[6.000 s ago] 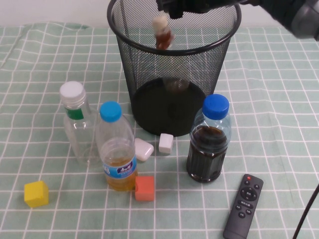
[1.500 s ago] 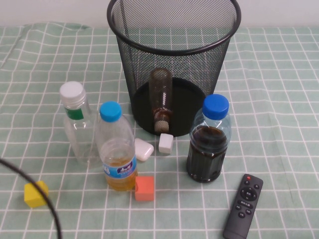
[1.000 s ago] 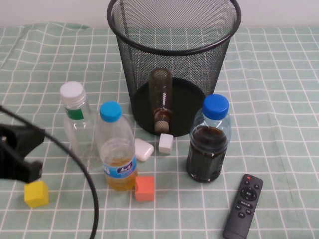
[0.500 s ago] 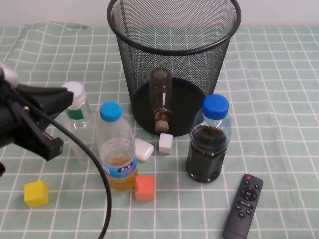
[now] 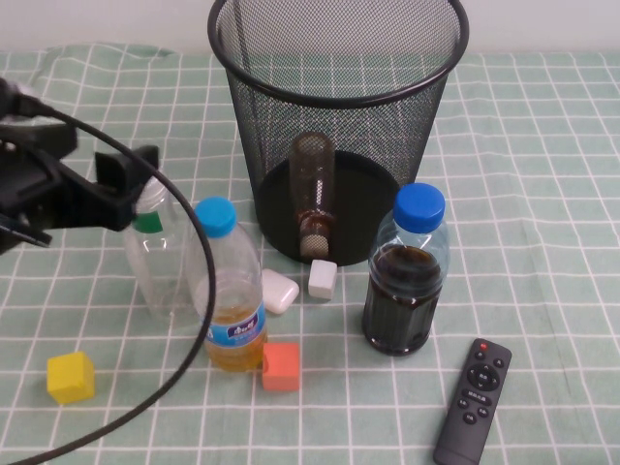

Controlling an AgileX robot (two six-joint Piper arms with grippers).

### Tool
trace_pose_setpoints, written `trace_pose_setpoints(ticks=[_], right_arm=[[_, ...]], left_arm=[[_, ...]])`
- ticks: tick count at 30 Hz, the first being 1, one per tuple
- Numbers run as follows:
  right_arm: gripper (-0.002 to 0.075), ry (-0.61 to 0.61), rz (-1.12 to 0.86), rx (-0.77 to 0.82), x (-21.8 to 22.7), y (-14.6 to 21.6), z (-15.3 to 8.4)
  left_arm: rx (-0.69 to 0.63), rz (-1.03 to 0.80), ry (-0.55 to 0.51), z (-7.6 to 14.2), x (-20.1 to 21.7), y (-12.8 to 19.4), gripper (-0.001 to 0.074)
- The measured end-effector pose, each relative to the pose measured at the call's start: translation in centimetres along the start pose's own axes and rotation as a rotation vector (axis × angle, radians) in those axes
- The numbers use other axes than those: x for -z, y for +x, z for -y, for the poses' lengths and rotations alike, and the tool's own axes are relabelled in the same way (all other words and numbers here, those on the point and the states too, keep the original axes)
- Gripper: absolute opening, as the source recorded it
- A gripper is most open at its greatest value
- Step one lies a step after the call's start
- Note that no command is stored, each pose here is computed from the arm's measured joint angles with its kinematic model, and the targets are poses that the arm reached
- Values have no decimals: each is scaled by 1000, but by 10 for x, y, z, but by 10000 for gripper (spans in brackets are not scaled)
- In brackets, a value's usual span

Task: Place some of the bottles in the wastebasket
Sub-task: Pick up a bottle from the table with left arm

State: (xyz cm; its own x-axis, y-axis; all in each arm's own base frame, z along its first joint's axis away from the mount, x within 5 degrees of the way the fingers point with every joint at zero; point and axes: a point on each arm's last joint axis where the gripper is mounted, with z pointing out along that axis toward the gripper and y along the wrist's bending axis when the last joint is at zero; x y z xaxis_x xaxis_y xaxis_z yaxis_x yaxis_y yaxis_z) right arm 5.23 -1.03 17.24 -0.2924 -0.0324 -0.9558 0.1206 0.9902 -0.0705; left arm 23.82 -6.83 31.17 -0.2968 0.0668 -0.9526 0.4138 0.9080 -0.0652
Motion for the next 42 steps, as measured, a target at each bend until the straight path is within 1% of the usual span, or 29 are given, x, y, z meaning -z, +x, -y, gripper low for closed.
trace_pose_setpoints(ticks=[4, 8, 23, 27, 32, 34, 36, 37, 39, 40, 42], right_arm=[[-8, 0, 0, 0, 0, 0, 0], [-8, 0, 0, 0, 0, 0, 0], [-8, 0, 0, 0, 0, 0, 0], [-8, 0, 0, 0, 0, 0, 0], [-8, 0, 1, 0, 0, 0, 0], [-8, 0, 1, 0, 0, 0, 0], [-8, 0, 1, 0, 0, 0, 0], [-8, 0, 1, 0, 0, 0, 0], [-8, 0, 1, 0, 0, 0, 0], [-8, 0, 1, 0, 0, 0, 0], [-8, 0, 2, 0, 0, 0, 0]], left_arm=[[-40, -19, 59, 2, -13, 7, 643], [-73, -33, 53, 0, -18, 10, 643], [-62, -161, 55, -8, -50, 37, 644], [-61, -175, 56, -10, -57, 40, 644], [-89, -171, 58, -12, -64, 36, 639], [-91, -170, 58, -12, -65, 35, 613], [-95, -174, 59, -12, -66, 36, 552], [-95, -172, 59, -12, -66, 36, 503], [-97, -172, 59, -12, -66, 36, 360], [-97, -172, 59, -12, -66, 36, 319], [-100, -170, 57, -12, -66, 35, 328]])
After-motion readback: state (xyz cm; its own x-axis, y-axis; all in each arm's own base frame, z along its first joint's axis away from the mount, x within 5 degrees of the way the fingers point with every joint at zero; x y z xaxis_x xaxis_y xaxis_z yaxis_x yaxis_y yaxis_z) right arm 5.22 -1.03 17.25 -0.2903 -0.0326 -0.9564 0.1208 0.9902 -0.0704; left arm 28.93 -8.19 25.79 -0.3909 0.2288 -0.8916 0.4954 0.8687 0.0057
